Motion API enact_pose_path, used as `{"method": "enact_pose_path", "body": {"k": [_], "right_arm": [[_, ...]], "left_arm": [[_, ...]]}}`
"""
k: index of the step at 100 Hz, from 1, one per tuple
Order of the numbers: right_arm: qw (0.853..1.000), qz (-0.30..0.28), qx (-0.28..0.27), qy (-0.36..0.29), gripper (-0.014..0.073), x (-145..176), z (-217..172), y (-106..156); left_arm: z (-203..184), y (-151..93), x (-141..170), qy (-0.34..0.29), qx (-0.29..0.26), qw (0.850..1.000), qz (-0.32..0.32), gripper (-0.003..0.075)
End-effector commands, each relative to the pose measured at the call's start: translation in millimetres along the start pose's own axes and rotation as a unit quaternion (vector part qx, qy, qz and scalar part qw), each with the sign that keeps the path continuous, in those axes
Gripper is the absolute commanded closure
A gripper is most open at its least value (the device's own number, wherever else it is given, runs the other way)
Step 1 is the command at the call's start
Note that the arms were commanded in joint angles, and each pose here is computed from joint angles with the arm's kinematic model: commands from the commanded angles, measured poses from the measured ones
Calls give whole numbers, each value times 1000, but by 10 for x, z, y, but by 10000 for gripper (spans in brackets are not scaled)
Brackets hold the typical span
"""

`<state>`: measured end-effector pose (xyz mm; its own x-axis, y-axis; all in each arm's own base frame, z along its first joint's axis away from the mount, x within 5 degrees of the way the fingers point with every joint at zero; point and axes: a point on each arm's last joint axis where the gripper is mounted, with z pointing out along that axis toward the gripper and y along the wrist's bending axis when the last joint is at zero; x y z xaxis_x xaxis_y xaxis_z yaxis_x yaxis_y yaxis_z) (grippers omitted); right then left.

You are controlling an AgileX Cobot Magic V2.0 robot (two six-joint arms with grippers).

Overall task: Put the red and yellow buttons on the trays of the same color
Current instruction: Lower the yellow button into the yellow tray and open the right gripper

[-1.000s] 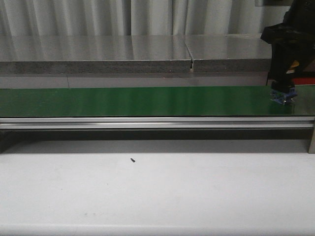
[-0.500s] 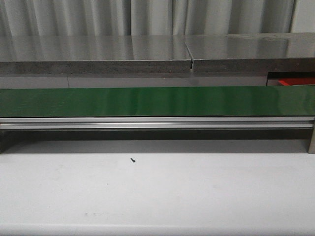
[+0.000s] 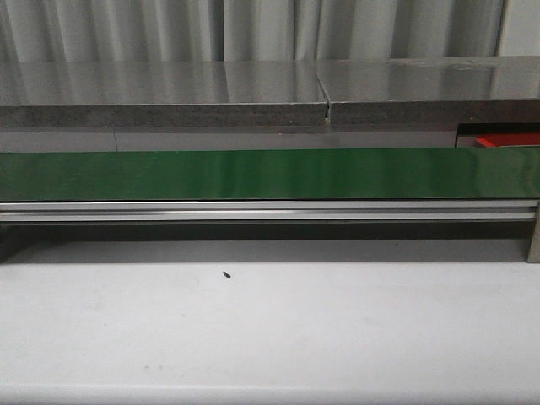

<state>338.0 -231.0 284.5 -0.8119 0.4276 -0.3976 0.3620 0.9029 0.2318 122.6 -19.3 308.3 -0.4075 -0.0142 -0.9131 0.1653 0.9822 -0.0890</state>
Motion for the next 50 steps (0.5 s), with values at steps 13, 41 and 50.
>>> {"method": "enact_pose_path", "body": {"k": [13, 41, 50], "right_arm": [[999, 14, -7, -28, 486, -103, 73, -47], [1000, 26, -12, 4, 486, -72, 383, -150], [1000, 28, -12, 8, 486, -63, 435, -167]], "left_arm": [[-34, -10, -149, -47, 0, 999, -7, 739], [-34, -10, -149, -47, 0, 999, -7, 739], [-34, -10, -149, -47, 0, 999, -7, 739]]}}
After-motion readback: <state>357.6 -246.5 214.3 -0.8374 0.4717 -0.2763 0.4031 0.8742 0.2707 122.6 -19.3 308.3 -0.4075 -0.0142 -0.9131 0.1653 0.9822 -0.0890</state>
